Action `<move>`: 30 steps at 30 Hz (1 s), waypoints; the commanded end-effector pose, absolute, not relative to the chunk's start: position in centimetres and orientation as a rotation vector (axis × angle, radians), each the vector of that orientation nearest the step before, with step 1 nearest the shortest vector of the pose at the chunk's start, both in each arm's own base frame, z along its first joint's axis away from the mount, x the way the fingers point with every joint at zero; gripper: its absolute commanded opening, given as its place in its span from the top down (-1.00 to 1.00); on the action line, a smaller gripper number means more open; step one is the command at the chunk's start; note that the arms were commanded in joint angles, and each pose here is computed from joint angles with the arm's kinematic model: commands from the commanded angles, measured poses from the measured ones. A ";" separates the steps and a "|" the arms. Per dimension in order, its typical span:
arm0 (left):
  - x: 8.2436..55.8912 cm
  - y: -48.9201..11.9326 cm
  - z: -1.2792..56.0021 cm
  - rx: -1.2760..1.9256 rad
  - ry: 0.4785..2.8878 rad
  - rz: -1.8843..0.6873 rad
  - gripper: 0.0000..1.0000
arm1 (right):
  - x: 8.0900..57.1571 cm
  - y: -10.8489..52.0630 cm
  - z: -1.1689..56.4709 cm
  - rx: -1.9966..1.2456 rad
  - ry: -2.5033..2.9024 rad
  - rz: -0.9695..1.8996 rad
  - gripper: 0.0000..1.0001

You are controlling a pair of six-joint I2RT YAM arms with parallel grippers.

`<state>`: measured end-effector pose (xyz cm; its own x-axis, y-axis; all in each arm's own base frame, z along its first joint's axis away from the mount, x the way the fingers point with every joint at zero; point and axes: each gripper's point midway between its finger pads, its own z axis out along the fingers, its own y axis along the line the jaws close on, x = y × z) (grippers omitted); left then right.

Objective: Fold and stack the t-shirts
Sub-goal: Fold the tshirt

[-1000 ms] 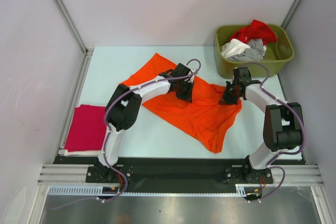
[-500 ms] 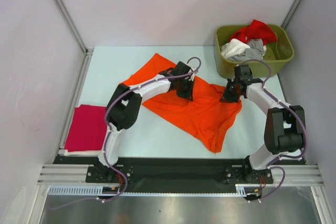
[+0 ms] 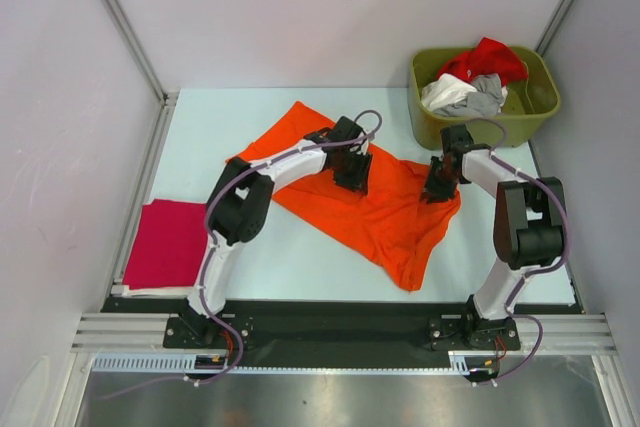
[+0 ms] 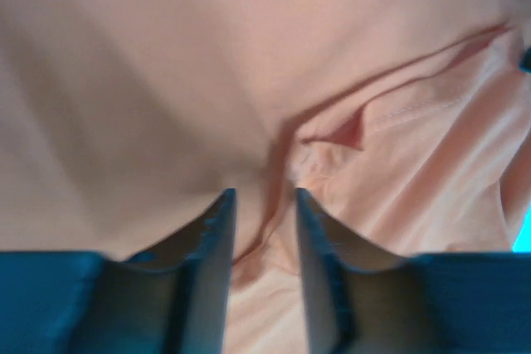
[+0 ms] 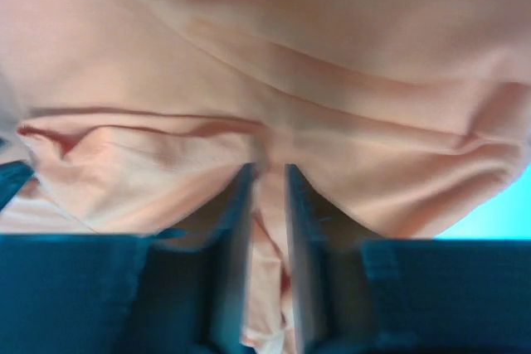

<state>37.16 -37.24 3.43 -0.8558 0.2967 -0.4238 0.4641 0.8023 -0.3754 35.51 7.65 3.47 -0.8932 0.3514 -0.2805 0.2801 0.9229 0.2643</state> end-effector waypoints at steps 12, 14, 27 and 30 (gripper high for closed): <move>48.7 -15.3 12.1 0.088 2.510 -0.411 -0.06 | 29.2 10.7 11.2 0.213 2.749 0.366 -0.08; 50.2 -13.6 11.5 0.061 2.512 -0.362 -0.02 | 27.7 12.2 11.3 0.183 2.762 0.423 -0.09; 55.1 -8.5 7.7 -0.028 2.539 -0.150 -0.09 | 24.5 15.1 10.9 0.134 2.809 0.515 -0.06; 54.5 -8.0 7.6 -0.058 2.549 -0.123 -0.09 | 24.8 15.1 10.8 0.139 2.808 0.522 -0.06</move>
<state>53.93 -8.90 5.54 -0.8574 -0.0685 -0.5100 0.0044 0.9901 -0.1404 24.34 14.76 9.62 -0.9636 0.1280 -0.2346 0.0437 0.9414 0.3343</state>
